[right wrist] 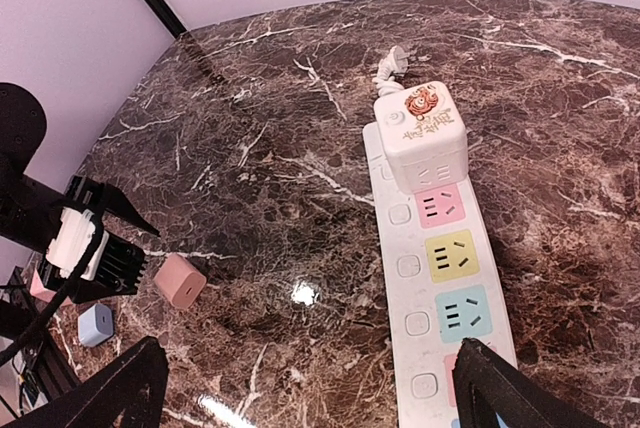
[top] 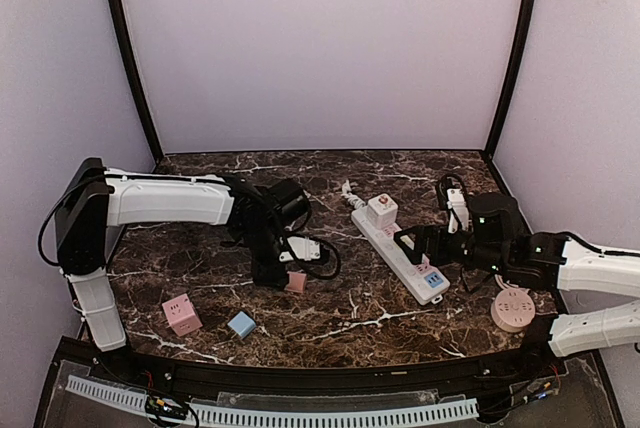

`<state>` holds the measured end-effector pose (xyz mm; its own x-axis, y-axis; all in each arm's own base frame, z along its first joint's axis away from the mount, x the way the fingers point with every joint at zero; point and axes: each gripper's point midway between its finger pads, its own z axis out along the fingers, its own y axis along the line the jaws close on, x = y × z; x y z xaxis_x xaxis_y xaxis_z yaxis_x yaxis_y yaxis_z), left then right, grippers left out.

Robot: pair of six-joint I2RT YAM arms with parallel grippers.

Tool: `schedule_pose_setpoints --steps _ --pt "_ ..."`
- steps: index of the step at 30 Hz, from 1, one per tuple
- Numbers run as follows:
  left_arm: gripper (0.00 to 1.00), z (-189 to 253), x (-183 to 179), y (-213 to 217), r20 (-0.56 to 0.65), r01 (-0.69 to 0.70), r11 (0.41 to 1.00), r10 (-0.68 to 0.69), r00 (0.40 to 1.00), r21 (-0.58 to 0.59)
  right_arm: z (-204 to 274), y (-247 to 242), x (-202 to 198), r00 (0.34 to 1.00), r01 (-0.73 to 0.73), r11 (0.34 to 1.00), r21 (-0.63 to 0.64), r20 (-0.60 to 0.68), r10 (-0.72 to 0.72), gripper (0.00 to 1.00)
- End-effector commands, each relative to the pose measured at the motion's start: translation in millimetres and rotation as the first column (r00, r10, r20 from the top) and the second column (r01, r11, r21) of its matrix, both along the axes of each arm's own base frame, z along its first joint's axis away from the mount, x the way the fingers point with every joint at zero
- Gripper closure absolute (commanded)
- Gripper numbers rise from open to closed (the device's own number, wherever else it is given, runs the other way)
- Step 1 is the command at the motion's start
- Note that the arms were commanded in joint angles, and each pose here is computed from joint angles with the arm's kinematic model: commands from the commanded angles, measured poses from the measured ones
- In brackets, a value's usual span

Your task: Insert the plug

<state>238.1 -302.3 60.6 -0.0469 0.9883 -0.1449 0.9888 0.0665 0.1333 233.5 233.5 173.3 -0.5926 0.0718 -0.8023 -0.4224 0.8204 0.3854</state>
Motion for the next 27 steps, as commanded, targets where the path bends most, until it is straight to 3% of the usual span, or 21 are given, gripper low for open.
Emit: schedule_pose_setpoints --steps 1,7,17,19,21,23,27 --pt "0.34 8.1 -5.3 -9.0 -0.019 0.103 0.992 -0.105 0.994 -0.07 -0.1 4.4 -1.4 1.0 -0.019 1.0 0.009 0.01 0.019 0.01" --pt "0.34 -0.2 -6.2 -15.4 -0.03 0.117 0.984 -0.122 0.992 -0.136 -2.2 5.8 -2.0 1.0 -0.027 1.0 0.007 0.004 0.027 0.01" --pt "0.36 -19.1 -2.9 -11.8 -0.047 0.12 0.982 -0.128 0.991 -0.144 -5.9 8.6 -3.2 0.999 -0.042 0.999 0.003 -0.004 0.042 0.01" --pt "0.4 -19.6 -4.6 -12.8 -0.055 0.119 0.981 -0.129 0.99 -0.151 -6.5 8.7 -3.1 0.999 -0.042 0.999 0.002 -0.005 0.042 0.01" --pt "0.57 -21.3 -4.9 -12.9 -0.059 0.114 0.982 -0.124 0.991 -0.153 -7.1 8.8 -2.9 0.999 -0.041 0.999 0.001 -0.007 0.041 0.01" --pt "0.64 -23.9 -4.9 -12.5 -0.057 0.108 0.982 -0.118 0.991 -0.155 -7.9 8.7 -2.6 0.999 -0.041 0.999 -0.002 -0.009 0.041 0.01" --pt "0.6 -28.2 -5.6 -14.2 -0.055 0.099 0.98 -0.11 0.992 -0.173 -8.1 9.5 -2.9 0.999 -0.043 0.999 0.0 -0.011 0.043 0.01"
